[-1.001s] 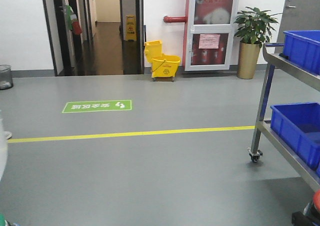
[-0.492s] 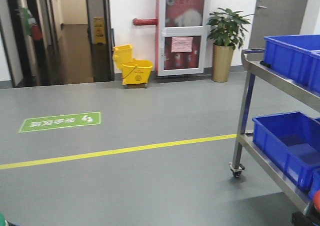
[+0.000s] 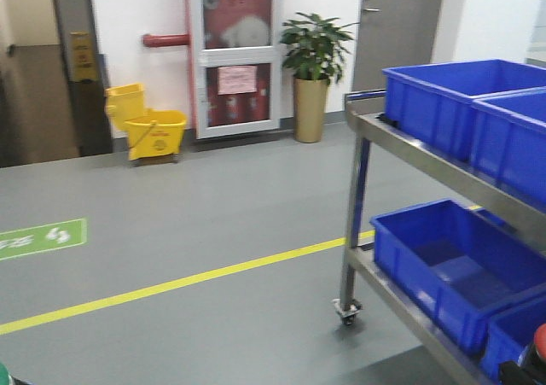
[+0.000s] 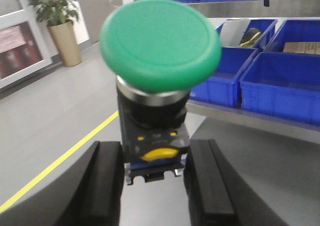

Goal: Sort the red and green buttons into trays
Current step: 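Drive the base to the shelf with the green and red trays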

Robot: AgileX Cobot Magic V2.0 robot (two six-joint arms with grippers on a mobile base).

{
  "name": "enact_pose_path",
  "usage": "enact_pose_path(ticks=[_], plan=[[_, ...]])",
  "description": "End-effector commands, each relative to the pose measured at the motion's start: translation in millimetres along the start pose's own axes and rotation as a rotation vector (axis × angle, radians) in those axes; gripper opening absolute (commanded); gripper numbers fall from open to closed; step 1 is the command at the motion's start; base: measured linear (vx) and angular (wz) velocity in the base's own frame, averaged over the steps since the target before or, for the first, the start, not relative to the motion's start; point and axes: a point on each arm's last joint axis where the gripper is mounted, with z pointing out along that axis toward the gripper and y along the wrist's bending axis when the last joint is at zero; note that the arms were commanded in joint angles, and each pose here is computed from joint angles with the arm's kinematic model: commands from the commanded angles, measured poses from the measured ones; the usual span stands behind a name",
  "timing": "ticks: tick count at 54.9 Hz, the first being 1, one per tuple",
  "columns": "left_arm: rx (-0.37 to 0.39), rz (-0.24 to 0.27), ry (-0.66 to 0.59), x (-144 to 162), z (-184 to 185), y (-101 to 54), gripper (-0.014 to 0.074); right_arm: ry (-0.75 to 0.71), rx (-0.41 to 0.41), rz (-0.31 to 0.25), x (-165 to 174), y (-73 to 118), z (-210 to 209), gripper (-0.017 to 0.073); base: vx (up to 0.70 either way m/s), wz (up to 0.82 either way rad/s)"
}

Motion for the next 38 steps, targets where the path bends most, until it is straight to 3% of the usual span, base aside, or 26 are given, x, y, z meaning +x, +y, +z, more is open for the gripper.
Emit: enact_pose_path(ticks=[1,17,38], plan=[[-0.021,-0.030,-0.040,-11.1,-1.1,3.1,0.0001,-0.109,-0.006,0.003,-17.5,-1.6,-0.1,-0.0009,0.43,-0.43],[-0.021,-0.030,-0.040,-11.1,-1.1,3.1,0.0001,-0.108,-0.006,0.003,-17.4,-1.6,-0.1,-0.0009,0.40,-0.56],[-0.021,-0.030,-0.040,-11.1,-1.1,3.1,0.0001,-0.108,-0.006,0.003,-17.4,-1.6,-0.1,-0.0009,0.31,-0.82]])
